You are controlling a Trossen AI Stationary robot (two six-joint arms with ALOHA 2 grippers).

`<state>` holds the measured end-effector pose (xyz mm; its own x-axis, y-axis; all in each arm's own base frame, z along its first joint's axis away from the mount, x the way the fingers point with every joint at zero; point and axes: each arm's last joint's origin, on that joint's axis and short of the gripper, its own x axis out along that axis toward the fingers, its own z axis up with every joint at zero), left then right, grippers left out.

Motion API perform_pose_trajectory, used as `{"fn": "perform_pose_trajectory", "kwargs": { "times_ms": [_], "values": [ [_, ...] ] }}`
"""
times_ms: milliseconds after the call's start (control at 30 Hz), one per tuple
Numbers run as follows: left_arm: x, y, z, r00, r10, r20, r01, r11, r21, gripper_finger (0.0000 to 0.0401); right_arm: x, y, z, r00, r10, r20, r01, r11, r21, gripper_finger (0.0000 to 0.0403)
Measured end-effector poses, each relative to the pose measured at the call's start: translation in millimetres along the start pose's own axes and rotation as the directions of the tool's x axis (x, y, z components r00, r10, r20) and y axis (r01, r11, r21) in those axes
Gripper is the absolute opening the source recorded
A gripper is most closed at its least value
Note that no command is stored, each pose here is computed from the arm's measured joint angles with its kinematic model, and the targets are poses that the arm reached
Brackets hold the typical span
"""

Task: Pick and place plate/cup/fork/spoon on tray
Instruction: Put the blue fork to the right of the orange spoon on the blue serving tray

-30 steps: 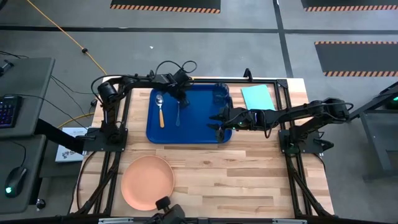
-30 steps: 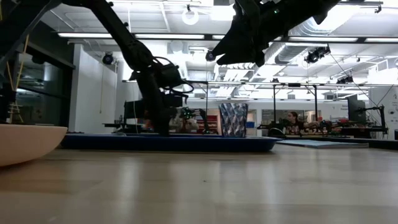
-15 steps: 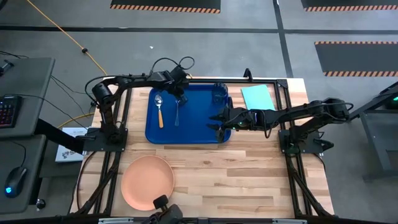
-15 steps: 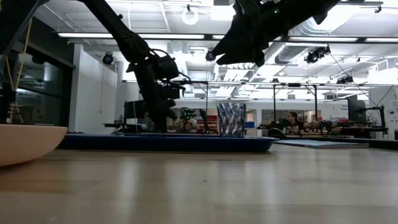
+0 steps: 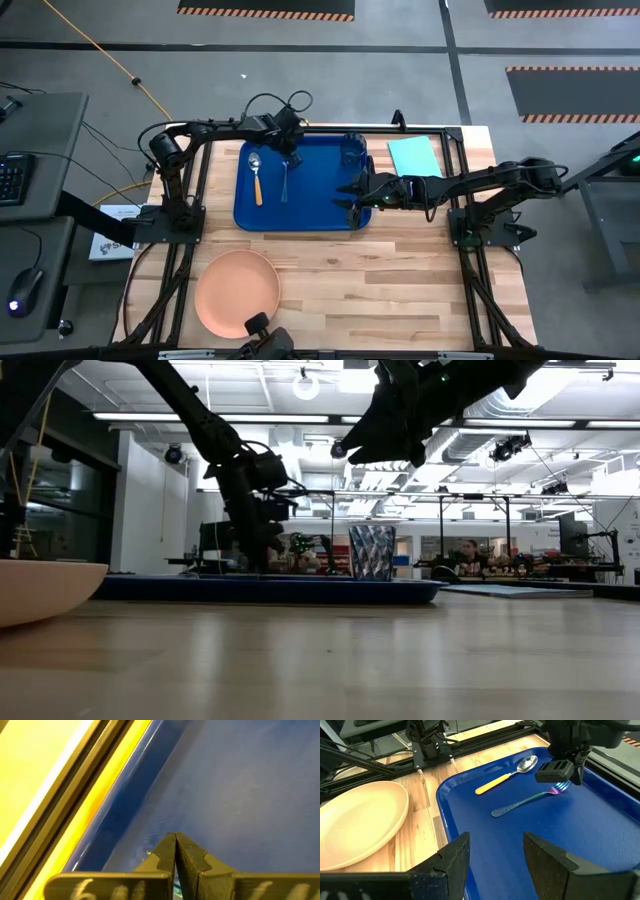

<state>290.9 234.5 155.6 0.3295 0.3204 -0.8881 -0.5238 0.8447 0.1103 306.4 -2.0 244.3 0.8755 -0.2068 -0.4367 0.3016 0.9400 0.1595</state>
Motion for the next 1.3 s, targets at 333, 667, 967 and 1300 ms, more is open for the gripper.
{"fn": "perform_pose_trajectory", "kwargs": {
  "times_ms": [333, 667, 967, 1300],
  "values": [
    [0, 5, -8, 0.997, 0.033, -0.075, -0.034, 0.999, -0.022, 0.0000, 0, 0, 0, 1.000, 0.000, 0.000, 0.000, 1.000, 0.001, 0.0174],
    [0, 8, -13, 0.991, 0.037, -0.128, -0.041, 0.999, -0.025, 0.0000, 0, 0, 0, 1.000, 0.000, 0.000, 0.000, 1.000, 0.000, 0.0174],
    [-2, 8, -20, 0.977, 0.054, -0.204, -0.054, 0.999, 0.003, 0.0000, 0, 0, 0, 1.000, -0.001, 0.000, 0.001, 1.000, 0.000, 0.0174],
    [-27, -14, -8, 0.995, -0.025, -0.097, 0.026, 1.000, 0.011, 0.0000, 0, 0, 0, 1.000, -0.004, 0.001, 0.004, 1.000, 0.000, 0.0174]
  ]
}}
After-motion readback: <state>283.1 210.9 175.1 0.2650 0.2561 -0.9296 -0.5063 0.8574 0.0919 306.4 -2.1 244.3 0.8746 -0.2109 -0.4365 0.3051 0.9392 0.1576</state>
